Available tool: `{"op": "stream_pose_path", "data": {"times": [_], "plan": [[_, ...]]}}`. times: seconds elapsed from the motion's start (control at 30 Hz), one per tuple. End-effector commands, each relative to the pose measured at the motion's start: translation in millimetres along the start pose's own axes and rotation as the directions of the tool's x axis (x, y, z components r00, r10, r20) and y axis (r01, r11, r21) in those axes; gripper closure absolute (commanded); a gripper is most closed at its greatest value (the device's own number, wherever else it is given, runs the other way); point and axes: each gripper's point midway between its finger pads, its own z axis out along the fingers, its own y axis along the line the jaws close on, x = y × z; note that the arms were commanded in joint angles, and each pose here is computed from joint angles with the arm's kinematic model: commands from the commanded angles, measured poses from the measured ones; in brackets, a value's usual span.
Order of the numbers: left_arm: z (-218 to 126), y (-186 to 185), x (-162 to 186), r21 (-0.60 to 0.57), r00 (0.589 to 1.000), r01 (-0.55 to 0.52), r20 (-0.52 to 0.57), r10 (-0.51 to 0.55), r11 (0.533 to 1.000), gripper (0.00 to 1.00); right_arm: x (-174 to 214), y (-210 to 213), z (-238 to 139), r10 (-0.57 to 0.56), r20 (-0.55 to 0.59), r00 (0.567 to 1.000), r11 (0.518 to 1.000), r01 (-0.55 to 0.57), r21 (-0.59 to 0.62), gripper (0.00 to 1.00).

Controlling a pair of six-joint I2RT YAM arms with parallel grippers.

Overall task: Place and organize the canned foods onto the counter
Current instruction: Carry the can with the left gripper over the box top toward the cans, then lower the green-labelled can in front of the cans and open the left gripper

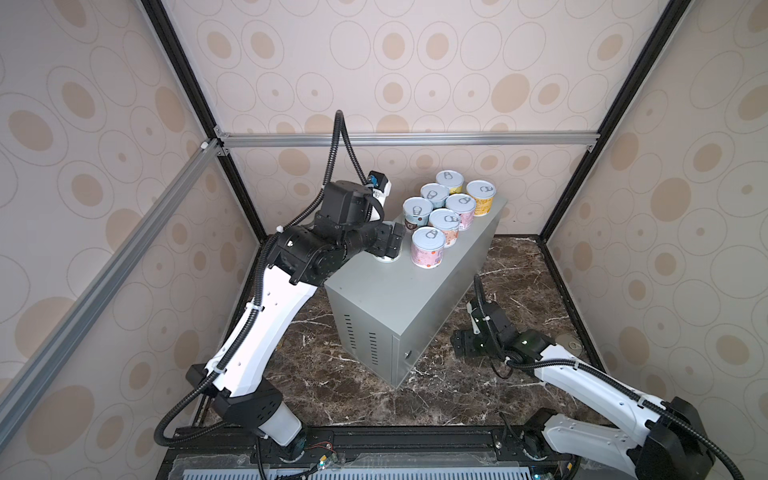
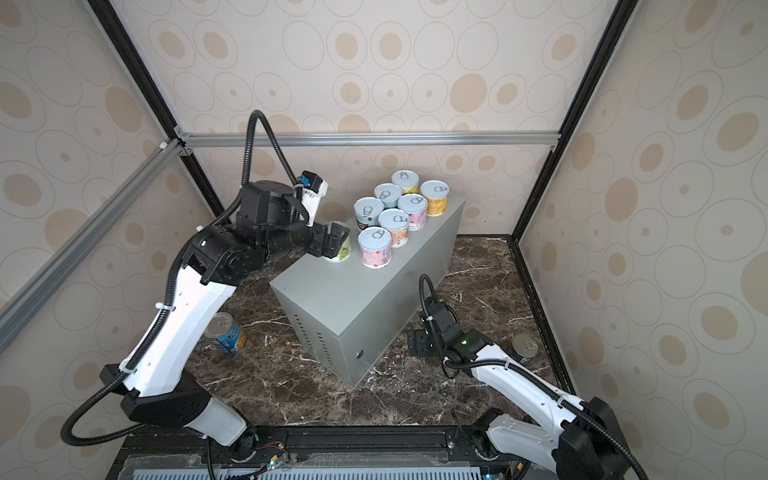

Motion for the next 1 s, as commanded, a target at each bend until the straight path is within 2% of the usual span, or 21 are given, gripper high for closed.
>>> {"op": "stream_pose_path", "data": {"times": [0.0, 0.1, 0.33, 0.6, 0.97], "plan": [[-35, 4, -18, -0.002, 0.993, -0.018, 0.118, 0.019, 1.0, 0.06, 5, -9, -7, 0.01, 0.001, 1.0, 1.0, -0.01, 0.027, 0.1], [-49, 6, -14, 0.005, 0.986, -0.032, 0.163, 0.031, 0.999, 0.08, 5, -11, -11, 0.01, 0.006, 1.0, 0.999, -0.01, 0.03, 0.11], [-65, 10, 19, 0.005, 0.971, -0.079, 0.227, 0.076, 0.997, 0.22, 7, -12, -16, 0.018, 0.012, 1.0, 1.0, -0.019, 0.025, 0.11], [-40, 3, 50, 0.054, 0.977, -0.093, 0.198, 0.081, 0.994, 0.23, 9, -11, -11, 0.027, -0.005, 1.0, 0.999, -0.027, 0.025, 0.11], [-12, 6, 44, 0.105, 0.976, -0.088, 0.209, 0.065, 0.991, 0.23, 13, -14, 1, 0.018, -0.013, 1.0, 0.999, -0.017, 0.047, 0.1]]}}
